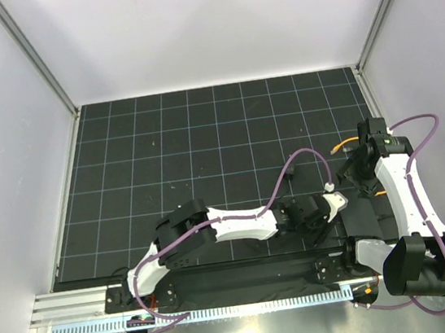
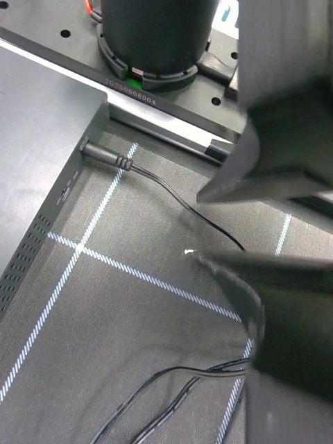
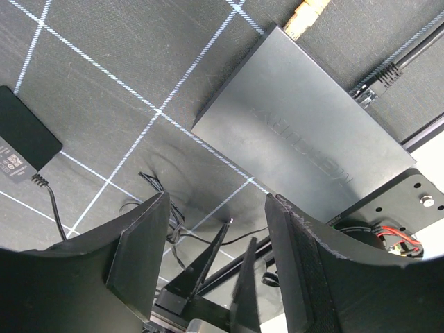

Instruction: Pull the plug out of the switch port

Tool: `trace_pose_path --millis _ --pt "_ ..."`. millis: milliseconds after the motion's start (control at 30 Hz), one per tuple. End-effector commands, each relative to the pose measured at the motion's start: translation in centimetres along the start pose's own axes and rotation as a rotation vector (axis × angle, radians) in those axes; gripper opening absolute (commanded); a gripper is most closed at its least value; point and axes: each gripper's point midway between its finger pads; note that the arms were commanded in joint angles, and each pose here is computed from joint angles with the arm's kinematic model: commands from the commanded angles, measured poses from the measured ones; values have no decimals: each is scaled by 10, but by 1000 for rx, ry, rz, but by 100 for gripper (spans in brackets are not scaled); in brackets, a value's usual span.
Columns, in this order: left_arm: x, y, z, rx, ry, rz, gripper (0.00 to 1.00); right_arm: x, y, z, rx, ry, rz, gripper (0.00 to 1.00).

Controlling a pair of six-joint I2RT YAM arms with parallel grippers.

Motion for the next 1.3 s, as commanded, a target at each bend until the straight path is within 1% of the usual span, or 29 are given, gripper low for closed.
trace_pose_path --millis 0,67,100,133,167,233,267,300,367,467,567,633,667,733,767,833,867,1000,1100,1267 --pt "-5 -2 2 1 -33 -5 34 0 6 0 -20 -1 -29 66" --pt "-6 -5 2 8 -40 -14 27 -5 5 -1 -25 -20 -40 66" --pt "-7 -6 2 10 -48 -17 21 -8 5 -1 -29 -28 -43 68" --pt "-10 -9 1 21 -63 -22 19 -9 4 -2 -33 -26 -44 69" --pt "-11 -10 1 27 -72 -28 14 -10 1 -1 -28 -26 -45 70" --pt "-11 -12 0 30 -71 -38 9 -9 -5 -2 -6 -8 -36 74" --pt "-12 -10 -3 26 -73 -39 2 -10 -10 0 11 -5 -40 76" --pt "-12 -11 -3 27 -71 -47 0 -8 -14 1 22 5 -40 78" --pt "-14 -10 -6 26 -78 -57 0 -8 -20 3 49 13 -42 79" --pt "-23 -10 -6 28 -121 -86 0 -8 -25 3 64 23 -58 76" --pt "-33 -10 -5 36 -170 -118 0 -11 -23 5 56 2 -82 65" --pt "-35 -10 -6 36 -181 -140 0 -8 -22 8 60 9 -98 62" --pt "-37 -7 -6 23 -188 -146 0 -5 -26 10 80 20 -108 59" --pt "-36 -5 -9 9 -187 -158 0 -5 -31 15 108 2 -108 58" --pt "-35 -5 -9 3 -185 -160 0 -5 -36 19 124 -7 -104 54" --pt "-34 -6 -9 2 -177 -161 0 -2 -41 23 137 -1 -102 54" --pt "-33 -6 -9 0 -173 -161 0 -2 -47 26 147 -8 -105 51" --pt "-28 -2 -10 -15 -155 -166 0 -7 -53 33 139 -51 -109 50" --pt "-14 4 -11 -36 -114 -191 0 -14 -49 35 110 -103 -95 50" --pt "13 8 -12 -41 -76 -255 0 -11 -45 37 104 -111 -98 50"
Point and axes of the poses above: each gripper's point midway between its finger pads, its own z axis out along the fingers, its own x axis along the line the jaws close on, y = z × x, and after that the axes turned 4 degrees about -z, right-handed
